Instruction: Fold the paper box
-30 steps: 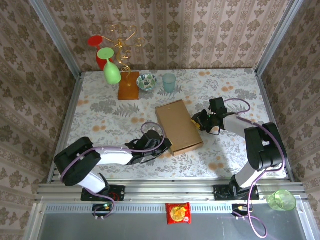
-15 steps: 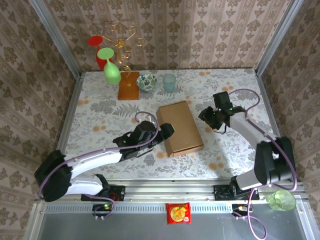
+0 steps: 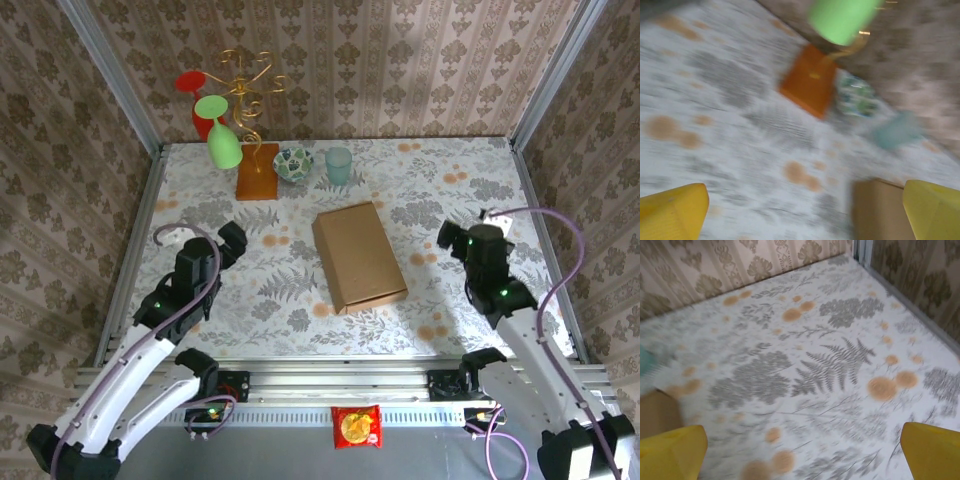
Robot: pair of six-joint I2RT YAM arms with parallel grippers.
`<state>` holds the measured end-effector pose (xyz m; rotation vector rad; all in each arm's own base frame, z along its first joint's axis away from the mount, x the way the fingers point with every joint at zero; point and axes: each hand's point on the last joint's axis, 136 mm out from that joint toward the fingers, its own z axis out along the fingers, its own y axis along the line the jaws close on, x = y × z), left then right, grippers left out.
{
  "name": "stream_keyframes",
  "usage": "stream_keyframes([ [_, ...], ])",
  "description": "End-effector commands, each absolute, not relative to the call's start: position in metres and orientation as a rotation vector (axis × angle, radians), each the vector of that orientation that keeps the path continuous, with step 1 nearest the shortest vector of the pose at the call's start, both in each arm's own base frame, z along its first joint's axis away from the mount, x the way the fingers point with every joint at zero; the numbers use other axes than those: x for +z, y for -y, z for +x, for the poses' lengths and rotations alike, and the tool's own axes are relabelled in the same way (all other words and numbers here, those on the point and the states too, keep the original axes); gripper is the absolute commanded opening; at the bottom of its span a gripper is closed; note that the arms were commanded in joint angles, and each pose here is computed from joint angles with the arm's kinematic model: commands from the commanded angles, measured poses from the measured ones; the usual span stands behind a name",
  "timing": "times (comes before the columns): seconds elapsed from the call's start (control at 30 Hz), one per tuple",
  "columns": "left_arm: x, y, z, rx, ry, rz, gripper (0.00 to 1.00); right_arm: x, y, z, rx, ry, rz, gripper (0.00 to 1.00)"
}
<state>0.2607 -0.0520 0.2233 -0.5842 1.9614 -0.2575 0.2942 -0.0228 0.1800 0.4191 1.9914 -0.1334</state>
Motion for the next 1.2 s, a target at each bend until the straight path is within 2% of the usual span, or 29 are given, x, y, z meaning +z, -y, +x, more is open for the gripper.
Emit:
stream_keyframes([
  [0.0,0.195,0.008,0.264,0.329,-2.008,-0.232,1.0,0.172,0.025,0.309,-0.277,-1.847,0.172,1.0],
  [0.07,0.18,0.006,0.275,0.338,-1.986,-0.145,1.0,0.152,0.022,0.314,-0.222,-1.875,0.162,1.0],
  [0.17,0.155,-0.005,0.29,0.203,-2.032,-0.173,1.0,0.125,0.02,0.327,-0.153,-1.951,0.144,1.0],
  [0.27,0.141,-0.019,0.312,0.147,-2.102,-0.208,1.0,0.125,0.014,0.35,-0.099,-1.933,0.09,1.0],
  [0.4,0.123,-0.01,0.353,0.105,-2.076,-0.049,1.0,0.13,0.018,0.381,-0.012,-1.854,0.129,1.0],
  [0.57,0.118,-0.015,0.386,0.064,-1.937,-0.04,1.0,0.101,0.011,0.394,0.041,-1.851,0.092,1.0],
  [0.8,0.098,-0.015,0.39,0.035,-1.871,-0.011,1.0,0.1,0.013,0.399,-0.059,-1.904,0.114,1.0],
  [1.17,0.098,-0.012,0.394,0.048,-1.867,0.017,1.0,0.097,0.012,0.4,-0.068,-1.923,0.106,1.0],
])
